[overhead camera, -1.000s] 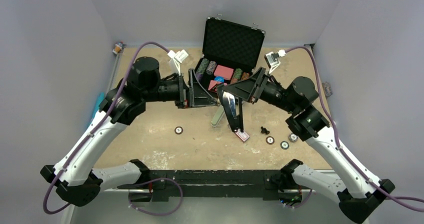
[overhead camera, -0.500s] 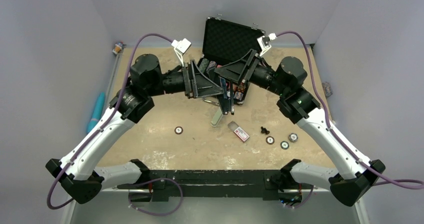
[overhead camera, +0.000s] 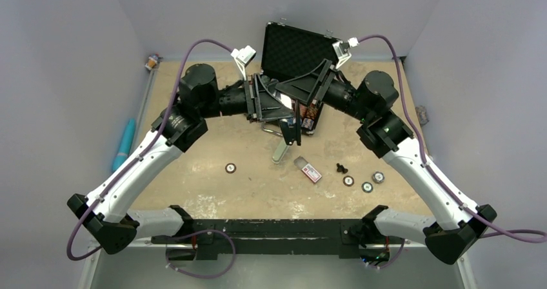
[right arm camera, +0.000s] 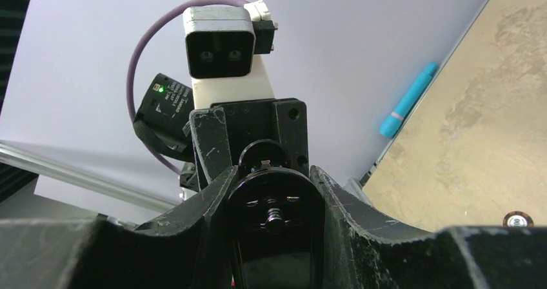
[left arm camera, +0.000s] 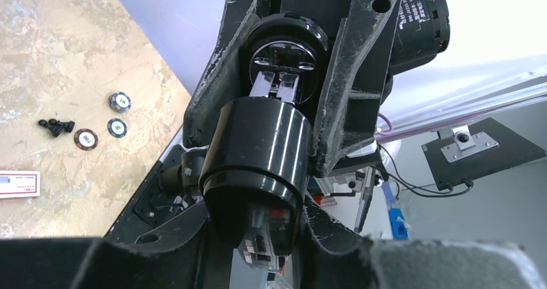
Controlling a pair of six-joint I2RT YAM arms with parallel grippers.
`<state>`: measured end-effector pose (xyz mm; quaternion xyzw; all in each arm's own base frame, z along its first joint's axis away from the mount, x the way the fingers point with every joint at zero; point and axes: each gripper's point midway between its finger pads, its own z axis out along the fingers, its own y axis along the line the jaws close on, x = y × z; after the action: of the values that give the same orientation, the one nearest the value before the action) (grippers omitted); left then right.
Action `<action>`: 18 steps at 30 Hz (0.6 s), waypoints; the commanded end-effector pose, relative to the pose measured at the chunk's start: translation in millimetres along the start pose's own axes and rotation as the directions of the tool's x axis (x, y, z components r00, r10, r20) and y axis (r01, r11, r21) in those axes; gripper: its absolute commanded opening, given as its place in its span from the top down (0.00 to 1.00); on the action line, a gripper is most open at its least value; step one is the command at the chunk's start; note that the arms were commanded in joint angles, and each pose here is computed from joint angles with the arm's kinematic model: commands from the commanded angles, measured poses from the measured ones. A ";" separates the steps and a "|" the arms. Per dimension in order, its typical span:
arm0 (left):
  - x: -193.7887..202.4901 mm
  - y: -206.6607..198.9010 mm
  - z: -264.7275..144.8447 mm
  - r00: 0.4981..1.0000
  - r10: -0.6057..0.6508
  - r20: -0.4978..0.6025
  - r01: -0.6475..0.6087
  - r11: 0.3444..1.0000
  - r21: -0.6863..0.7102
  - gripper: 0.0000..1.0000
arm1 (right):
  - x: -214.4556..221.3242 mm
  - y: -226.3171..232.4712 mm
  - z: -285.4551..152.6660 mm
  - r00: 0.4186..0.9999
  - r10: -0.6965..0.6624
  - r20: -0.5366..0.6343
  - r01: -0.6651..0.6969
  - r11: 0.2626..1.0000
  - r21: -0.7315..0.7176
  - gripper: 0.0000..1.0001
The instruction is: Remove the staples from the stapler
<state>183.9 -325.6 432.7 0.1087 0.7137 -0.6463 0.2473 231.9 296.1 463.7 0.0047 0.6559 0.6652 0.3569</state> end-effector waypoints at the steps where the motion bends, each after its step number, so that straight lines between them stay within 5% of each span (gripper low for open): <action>1: -13.4 -31.1 -16.1 0.988 0.134 0.077 -0.136 0.991 0.020 1.00 | -14.3 30.4 -4.8 0.998 -0.023 0.051 0.025 0.998 -0.050 0.90; 3: -15.0 -31.5 -19.7 0.989 0.127 0.082 -0.126 0.992 -0.010 1.00 | -13.1 28.6 -6.4 0.998 -0.043 0.044 0.045 0.998 -0.038 0.47; 5: -16.3 -35.1 -22.4 0.989 0.118 0.089 -0.117 0.993 -0.014 1.00 | -9.2 26.4 -8.1 0.998 -0.060 0.027 0.061 0.998 -0.036 0.23; 10: -19.8 -41.6 -24.4 0.990 0.097 0.103 -0.096 0.995 -0.013 1.00 | -2.6 26.0 -9.5 0.994 -0.106 -0.011 0.105 0.993 -0.051 0.20; 18: -27.8 -59.9 -29.6 0.990 0.062 0.124 -0.066 0.997 0.028 1.00 | 11.6 37.9 -15.6 0.986 -0.152 -0.067 0.141 0.978 -0.154 0.33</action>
<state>186.1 -312.0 440.4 0.0833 0.7407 -0.6105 0.2677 220.6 297.3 464.4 -0.0403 0.6579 0.6608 0.3590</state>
